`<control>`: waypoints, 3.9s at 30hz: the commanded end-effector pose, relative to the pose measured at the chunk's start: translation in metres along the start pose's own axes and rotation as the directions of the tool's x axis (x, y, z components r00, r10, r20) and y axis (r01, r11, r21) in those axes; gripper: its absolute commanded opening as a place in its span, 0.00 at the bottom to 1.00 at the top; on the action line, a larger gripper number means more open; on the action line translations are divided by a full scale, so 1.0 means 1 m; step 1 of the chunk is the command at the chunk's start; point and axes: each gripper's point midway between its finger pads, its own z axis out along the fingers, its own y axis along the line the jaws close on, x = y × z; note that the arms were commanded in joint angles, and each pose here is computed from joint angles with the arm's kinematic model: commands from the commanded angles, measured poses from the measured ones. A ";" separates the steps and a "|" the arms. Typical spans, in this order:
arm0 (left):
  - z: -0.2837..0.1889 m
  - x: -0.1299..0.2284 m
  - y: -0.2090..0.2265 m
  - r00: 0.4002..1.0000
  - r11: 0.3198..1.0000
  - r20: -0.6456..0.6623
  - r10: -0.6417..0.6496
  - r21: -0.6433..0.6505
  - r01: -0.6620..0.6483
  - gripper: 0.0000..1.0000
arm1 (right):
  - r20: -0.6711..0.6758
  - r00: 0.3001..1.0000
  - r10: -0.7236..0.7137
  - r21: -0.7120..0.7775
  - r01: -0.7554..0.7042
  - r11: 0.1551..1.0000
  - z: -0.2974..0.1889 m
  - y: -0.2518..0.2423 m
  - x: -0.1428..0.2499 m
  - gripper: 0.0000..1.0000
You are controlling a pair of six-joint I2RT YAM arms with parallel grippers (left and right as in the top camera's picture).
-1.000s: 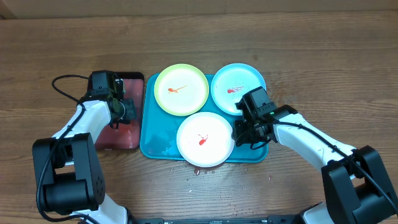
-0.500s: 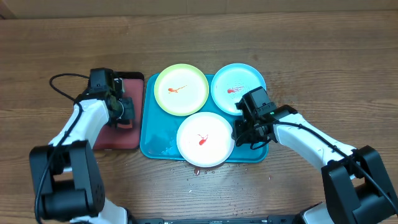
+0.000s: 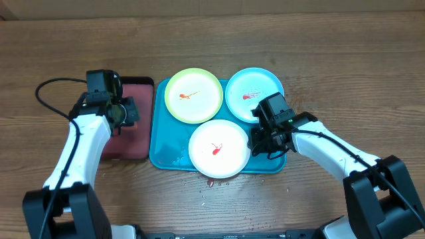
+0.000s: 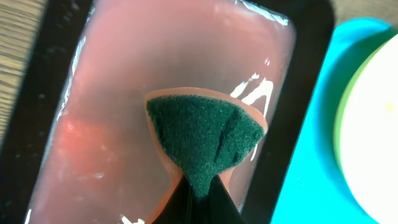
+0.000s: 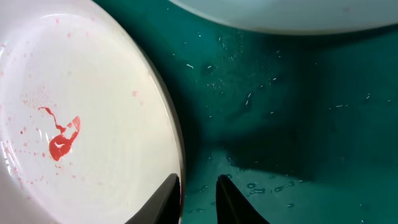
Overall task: Clean dirty plates on tray and stack at the side
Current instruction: 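Grasp the green sponge with the left gripper and dip it in the water, then scrub the white plate with the sponge while the right gripper holds it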
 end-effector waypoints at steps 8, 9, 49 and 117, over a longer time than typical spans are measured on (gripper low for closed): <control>-0.041 -0.012 0.009 0.980 0.990 0.149 -0.133 -0.031 0.139 0.04 | 0.018 1.000 -0.015 0.019 0.015 1.000 0.000 -0.001 -0.006 0.22; -0.043 -0.013 0.012 0.977 0.987 0.160 -0.143 -0.047 0.153 0.04 | 0.019 1.000 -0.015 0.020 0.015 1.000 0.000 -0.001 -0.006 0.22; -0.053 -0.050 -0.026 0.950 0.988 0.294 -0.106 0.142 0.067 0.04 | 0.014 1.000 -0.014 0.020 0.014 1.000 0.000 -0.001 -0.005 0.22; -0.016 0.195 -0.227 0.522 0.501 -0.090 0.848 0.453 -0.737 0.04 | -0.071 0.997 0.036 -0.018 -0.038 0.999 -0.001 0.005 0.014 0.04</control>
